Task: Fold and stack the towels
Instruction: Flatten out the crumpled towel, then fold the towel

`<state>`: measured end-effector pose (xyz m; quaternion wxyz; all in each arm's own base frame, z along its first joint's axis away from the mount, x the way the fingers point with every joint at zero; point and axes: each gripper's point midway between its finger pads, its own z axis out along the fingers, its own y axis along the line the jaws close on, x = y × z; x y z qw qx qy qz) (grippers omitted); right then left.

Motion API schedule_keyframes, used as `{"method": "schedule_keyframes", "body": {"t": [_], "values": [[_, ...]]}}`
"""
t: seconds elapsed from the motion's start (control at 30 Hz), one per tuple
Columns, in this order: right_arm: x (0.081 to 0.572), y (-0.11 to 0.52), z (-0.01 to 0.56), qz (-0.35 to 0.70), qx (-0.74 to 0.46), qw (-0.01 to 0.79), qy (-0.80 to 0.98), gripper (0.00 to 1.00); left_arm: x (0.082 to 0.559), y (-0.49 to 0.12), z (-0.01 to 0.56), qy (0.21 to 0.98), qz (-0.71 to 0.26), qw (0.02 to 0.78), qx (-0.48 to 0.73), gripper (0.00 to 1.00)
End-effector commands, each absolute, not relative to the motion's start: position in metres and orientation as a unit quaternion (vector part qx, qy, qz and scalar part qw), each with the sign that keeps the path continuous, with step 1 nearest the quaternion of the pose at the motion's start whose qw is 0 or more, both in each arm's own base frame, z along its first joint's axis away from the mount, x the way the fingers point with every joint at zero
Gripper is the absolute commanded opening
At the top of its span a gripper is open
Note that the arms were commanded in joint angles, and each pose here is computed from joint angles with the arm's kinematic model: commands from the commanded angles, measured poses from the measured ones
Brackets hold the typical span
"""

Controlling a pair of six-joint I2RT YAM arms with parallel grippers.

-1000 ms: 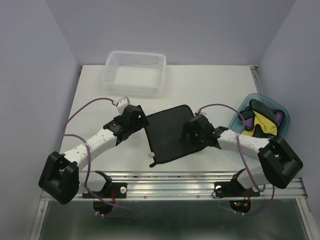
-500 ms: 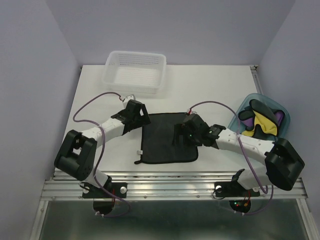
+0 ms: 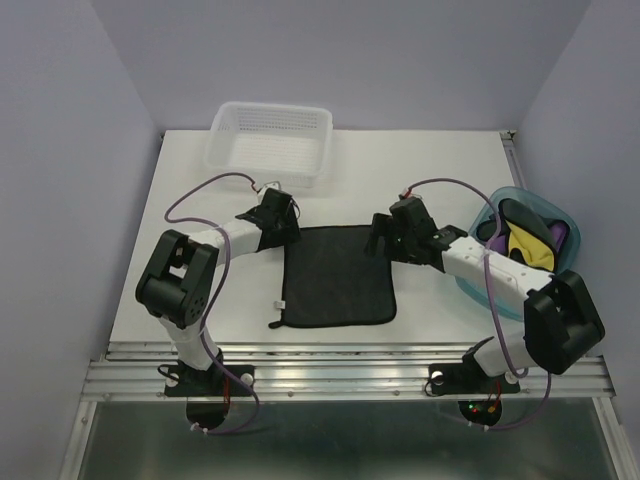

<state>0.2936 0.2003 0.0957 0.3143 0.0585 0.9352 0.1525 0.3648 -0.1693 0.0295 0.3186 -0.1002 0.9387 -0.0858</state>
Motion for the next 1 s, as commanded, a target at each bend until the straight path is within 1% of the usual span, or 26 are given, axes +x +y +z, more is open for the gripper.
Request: {"method": "schedule_keyframes", "body": {"t": [0.0,0.13,0.17,0.23,0.27,0.53,0.57,0.6,0.63,0.67,0.7,0.73,0.77,0.83,0.97], "values": [[0.326,0.185,0.115,0.147,0.087,0.349,0.921,1.0,0.371,-0.174,0.035,0.937,-0.091,0.325,-0.085,0.69],[0.337,0.188,0.111,0.155,0.088,0.351,0.919,1.0,0.375,-0.171,0.031,0.939,-0.078,0.325,-0.086,0.62],[0.34,0.189,0.11,0.154,0.086,0.351,0.92,1.0,0.375,-0.171,0.027,0.941,-0.073,0.319,-0.087,0.58],[0.343,0.188,0.106,0.149,0.086,0.347,0.922,1.0,0.375,-0.169,0.022,0.942,-0.065,0.316,-0.089,0.54],[0.345,0.187,0.101,0.145,0.088,0.342,0.924,1.0,0.376,-0.165,0.018,0.944,-0.051,0.314,-0.091,0.5],[0.377,0.187,0.097,0.137,0.091,0.352,0.921,0.99,0.376,-0.163,0.009,0.948,-0.03,0.306,-0.084,0.48],[0.382,0.188,0.099,0.135,0.087,0.358,0.92,0.99,0.376,-0.163,0.009,0.948,-0.029,0.307,-0.083,0.45],[0.387,0.187,0.097,0.126,0.074,0.361,0.921,0.97,0.375,-0.164,0.009,0.949,-0.029,0.305,-0.08,0.39],[0.39,0.186,0.096,0.121,0.068,0.362,0.922,0.97,0.375,-0.165,0.008,0.949,-0.028,0.305,-0.078,0.39],[0.396,0.187,0.099,0.121,0.059,0.366,0.921,0.94,0.374,-0.166,0.009,0.949,-0.028,0.305,-0.077,0.27],[0.398,0.187,0.093,0.111,0.044,0.364,0.924,0.93,0.373,-0.167,0.008,0.949,-0.028,0.304,-0.074,0.21],[0.4,0.186,0.091,0.109,0.037,0.363,0.925,0.92,0.373,-0.167,0.008,0.95,-0.027,0.304,-0.071,0.13],[0.403,0.185,0.09,0.105,0.034,0.363,0.925,0.89,0.372,-0.168,0.008,0.95,-0.027,0.305,-0.07,0.09],[0.406,0.183,0.083,0.094,0.021,0.356,0.929,0.87,0.372,-0.169,0.007,0.95,-0.027,0.304,-0.066,0.0],[0.414,0.184,0.074,0.086,-0.003,0.352,0.932,0.8,0.372,-0.17,0.007,0.95,-0.021,0.306,-0.061,0.0]]}}
